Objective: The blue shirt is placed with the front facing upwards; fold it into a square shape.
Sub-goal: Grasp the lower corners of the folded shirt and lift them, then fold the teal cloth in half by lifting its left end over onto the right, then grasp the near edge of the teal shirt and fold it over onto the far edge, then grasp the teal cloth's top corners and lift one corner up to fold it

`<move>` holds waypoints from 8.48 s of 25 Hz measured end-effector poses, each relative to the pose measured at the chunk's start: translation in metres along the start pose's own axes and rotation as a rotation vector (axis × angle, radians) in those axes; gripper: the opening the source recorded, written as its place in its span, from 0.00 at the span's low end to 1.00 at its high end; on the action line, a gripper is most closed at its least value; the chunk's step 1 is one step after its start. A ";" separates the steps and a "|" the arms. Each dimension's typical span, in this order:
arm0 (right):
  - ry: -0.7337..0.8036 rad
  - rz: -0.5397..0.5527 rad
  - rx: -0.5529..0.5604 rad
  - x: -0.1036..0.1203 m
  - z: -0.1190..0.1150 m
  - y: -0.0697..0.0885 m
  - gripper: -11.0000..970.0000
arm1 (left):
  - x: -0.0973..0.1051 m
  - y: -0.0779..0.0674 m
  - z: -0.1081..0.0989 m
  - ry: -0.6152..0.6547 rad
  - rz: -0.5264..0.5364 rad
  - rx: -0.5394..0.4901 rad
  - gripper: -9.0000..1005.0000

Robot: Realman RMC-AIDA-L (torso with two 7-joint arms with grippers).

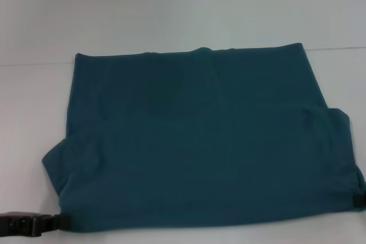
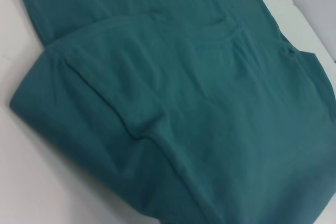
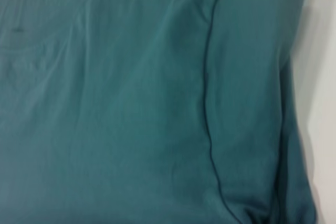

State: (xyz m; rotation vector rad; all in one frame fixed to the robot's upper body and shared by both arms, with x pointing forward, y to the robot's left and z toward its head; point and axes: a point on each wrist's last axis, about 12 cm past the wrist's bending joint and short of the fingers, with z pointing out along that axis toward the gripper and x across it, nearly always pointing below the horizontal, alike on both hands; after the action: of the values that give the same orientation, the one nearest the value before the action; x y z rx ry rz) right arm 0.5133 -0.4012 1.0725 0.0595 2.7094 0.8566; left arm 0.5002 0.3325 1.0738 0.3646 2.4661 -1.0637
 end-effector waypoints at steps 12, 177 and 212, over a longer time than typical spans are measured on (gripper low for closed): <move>0.019 0.030 -0.014 0.015 0.000 -0.005 0.07 | 0.014 -0.004 -0.002 0.018 -0.022 0.039 0.01; -0.604 -0.148 -0.001 -0.102 0.047 0.073 0.81 | -0.132 0.003 0.011 -0.163 0.019 -0.463 0.73; -0.544 -0.156 -0.029 -0.090 0.053 0.073 0.96 | -0.142 0.019 0.046 -0.006 0.035 -0.570 0.94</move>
State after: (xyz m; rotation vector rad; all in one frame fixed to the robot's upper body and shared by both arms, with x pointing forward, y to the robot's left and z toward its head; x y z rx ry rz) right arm 0.6114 -0.3231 1.0966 0.0630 2.1620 0.7080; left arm 0.6444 0.3013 1.1017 0.2175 2.6057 -0.3115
